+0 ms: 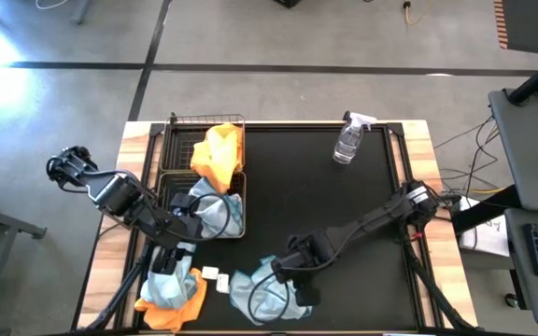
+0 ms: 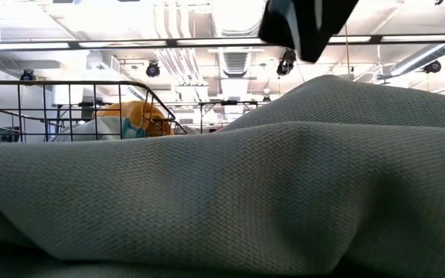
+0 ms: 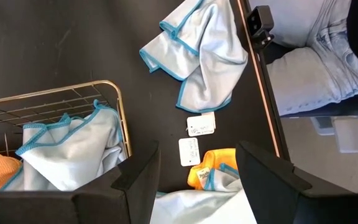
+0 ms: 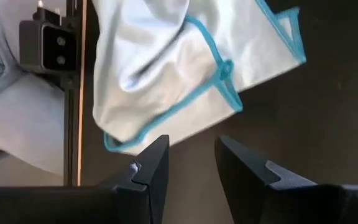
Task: Sort microfiber towel by color & place in baskets
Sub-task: Put the right blue microfiber towel into the bottom wire basket
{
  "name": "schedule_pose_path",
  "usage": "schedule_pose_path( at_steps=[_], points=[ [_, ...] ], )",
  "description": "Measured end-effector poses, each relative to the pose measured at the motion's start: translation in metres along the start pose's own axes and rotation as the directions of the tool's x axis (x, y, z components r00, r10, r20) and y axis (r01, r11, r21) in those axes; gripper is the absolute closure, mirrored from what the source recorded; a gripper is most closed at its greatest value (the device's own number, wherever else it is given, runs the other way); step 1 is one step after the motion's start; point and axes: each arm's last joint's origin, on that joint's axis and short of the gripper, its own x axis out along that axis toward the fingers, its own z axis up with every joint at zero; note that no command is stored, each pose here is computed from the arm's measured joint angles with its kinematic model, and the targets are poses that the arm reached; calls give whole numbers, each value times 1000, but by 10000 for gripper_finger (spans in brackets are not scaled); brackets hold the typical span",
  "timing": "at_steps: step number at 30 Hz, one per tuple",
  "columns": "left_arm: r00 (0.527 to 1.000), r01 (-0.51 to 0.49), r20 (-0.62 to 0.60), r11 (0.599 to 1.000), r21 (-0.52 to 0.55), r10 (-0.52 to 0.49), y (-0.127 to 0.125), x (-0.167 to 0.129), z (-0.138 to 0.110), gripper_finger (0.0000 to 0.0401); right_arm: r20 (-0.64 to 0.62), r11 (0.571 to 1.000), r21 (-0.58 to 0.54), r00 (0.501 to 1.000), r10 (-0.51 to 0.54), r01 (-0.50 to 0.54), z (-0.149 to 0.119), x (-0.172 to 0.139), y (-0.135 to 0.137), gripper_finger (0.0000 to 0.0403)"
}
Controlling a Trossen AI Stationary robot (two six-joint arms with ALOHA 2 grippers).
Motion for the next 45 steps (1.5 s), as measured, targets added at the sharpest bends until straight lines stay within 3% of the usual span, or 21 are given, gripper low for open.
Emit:
schedule_pose_path(
  at_steps=[6, 17, 27, 37, 45],
  points=[
    [1000, -1, -3, 1000, 29, 1, 0, 2, 1, 207, 49, 995, -17, 994, 96, -96, 6, 8, -3, 280],
    [1000, 1, 3, 996, 93, -1, -1, 2, 1, 207, 72, 994, 36, 992, 103, -106, 9, 9, -7, 280],
    [1000, 3, 1, 999, 40, -3, -1, 2, 1, 207, 126, 991, 29, 984, 123, -127, 8, 26, -11, 280],
    [998, 61, -23, 996, 63, -60, -3, 2, 0, 207, 203, 951, 234, 966, 158, -204, -1, 54, -10, 280],
    [993, 112, -59, 981, 157, -103, -4, 1, -2, 207, 235, 901, 340, 952, 197, -270, -12, 69, 3, 280]
  ],
)
